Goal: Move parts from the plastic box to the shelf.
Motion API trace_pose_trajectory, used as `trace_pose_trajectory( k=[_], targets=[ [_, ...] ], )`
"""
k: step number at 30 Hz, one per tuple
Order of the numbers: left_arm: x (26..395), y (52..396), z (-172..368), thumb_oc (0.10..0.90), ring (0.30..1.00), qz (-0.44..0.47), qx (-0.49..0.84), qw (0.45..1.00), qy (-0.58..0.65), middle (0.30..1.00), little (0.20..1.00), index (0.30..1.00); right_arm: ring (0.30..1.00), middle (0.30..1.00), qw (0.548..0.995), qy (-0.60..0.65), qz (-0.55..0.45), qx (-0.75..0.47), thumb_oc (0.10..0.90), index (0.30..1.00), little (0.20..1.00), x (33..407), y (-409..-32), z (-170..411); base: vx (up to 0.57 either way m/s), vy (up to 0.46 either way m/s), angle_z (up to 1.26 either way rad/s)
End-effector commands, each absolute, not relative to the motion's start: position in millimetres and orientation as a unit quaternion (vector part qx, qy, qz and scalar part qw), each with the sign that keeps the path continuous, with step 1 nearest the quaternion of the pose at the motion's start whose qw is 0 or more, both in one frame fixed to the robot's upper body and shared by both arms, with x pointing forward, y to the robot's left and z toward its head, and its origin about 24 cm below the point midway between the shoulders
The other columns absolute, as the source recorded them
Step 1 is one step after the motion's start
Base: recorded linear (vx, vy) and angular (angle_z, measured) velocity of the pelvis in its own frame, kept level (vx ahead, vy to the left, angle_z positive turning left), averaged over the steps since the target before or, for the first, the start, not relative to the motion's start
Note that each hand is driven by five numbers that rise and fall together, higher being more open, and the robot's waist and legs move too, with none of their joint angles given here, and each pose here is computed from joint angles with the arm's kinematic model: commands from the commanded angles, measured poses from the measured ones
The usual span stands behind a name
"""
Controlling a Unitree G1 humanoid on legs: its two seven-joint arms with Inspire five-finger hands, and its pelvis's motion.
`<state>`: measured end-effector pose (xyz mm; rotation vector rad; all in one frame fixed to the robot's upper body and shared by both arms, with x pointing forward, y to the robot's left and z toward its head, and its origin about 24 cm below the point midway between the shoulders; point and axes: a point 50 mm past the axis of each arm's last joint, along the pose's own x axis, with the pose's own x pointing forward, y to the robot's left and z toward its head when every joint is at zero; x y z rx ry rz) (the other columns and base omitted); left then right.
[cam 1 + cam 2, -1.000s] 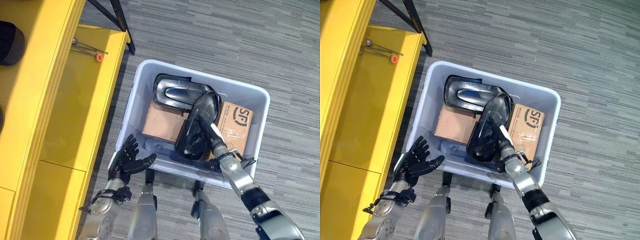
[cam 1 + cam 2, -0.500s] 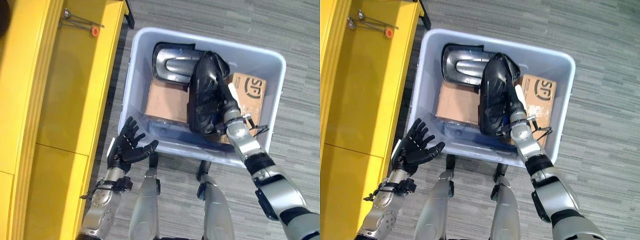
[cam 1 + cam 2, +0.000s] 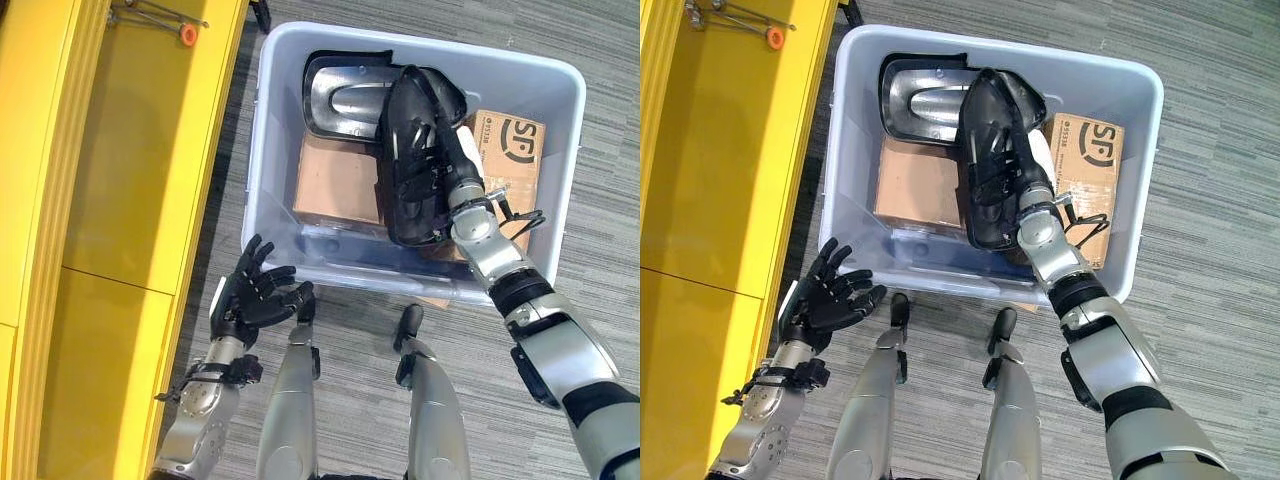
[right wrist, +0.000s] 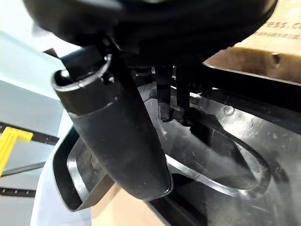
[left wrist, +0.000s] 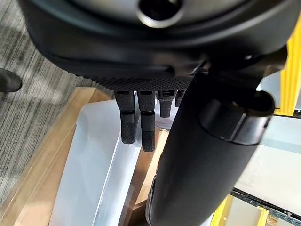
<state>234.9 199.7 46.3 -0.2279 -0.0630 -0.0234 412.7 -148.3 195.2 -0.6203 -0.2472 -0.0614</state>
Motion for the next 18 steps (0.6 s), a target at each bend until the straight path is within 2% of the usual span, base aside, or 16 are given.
trace_pose_trajectory(
  k=[1,10,18],
  targets=[
    [221.0,214.0,52.0,0.900,1.000,-0.001,-0.097,0.995,-0.037,1.000,1.000,1.000,1.000,1.000,0.925,-0.206,0.025,-0.319,0.900,1.000,1.000,411.6,-115.4,241.2,0.01,0.000,0.03],
    [223.0,217.0,52.8,0.900,1.000,0.004,-0.096,0.995,-0.039,1.000,1.000,1.000,1.000,1.000,0.886,-0.301,0.111,-0.335,0.900,1.000,1.000,385.6,-72.5,261.9,0.00,-0.005,0.02],
    [223.3,218.4,53.0,0.900,1.000,0.008,-0.097,0.994,-0.039,1.000,1.000,1.000,1.000,1.000,0.862,-0.360,0.131,-0.332,0.900,1.000,1.000,367.5,-63.6,279.2,0.00,-0.002,0.00]
  ],
)
